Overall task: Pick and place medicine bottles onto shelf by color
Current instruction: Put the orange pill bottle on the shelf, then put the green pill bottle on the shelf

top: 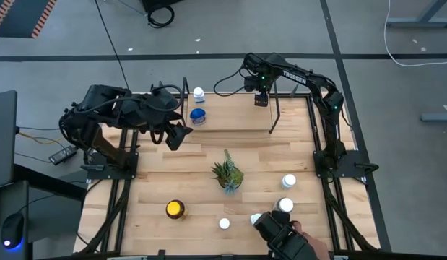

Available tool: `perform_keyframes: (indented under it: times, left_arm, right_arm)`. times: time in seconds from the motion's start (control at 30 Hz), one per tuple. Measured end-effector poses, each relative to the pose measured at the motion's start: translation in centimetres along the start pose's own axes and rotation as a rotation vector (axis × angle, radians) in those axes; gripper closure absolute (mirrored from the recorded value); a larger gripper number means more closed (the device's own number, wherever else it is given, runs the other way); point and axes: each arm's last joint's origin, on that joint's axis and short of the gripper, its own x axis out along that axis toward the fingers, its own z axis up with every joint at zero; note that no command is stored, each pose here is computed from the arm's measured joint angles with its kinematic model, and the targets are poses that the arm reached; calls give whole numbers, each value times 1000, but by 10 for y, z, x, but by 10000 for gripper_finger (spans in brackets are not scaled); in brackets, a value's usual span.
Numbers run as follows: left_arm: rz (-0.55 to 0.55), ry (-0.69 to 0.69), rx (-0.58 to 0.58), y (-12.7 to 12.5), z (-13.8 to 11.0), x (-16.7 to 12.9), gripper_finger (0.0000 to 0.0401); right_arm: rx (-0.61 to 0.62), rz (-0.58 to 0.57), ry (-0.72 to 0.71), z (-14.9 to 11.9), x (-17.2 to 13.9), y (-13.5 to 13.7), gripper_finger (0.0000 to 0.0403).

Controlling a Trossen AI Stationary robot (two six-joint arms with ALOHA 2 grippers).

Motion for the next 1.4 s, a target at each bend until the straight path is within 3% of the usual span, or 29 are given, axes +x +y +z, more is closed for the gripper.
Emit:
perform_keyframes:
  times: [0.33, 0.67, 0.9, 1.07, 1.4]
  left_arm:
    - [0, 0, 21, 0, 0, 0, 103]
    - [-17, -28, 112, -2, 3, 0, 103]
    - [7, -70, 156, 3, 10, 3, 103]
    - [23, -82, 155, 7, 15, 5, 103]
    - [17, -91, 164, 7, 16, 5, 103]
  right_arm:
    - [37, -14, 35, -4, -6, 1, 98]
    - [161, -25, 3, -10, -44, 17, 97]
    - [161, -29, -68, -10, -89, 63, 97]
    - [218, 76, -64, -11, -111, 111, 98]
    - [395, 204, 53, -17, -125, 212, 102]
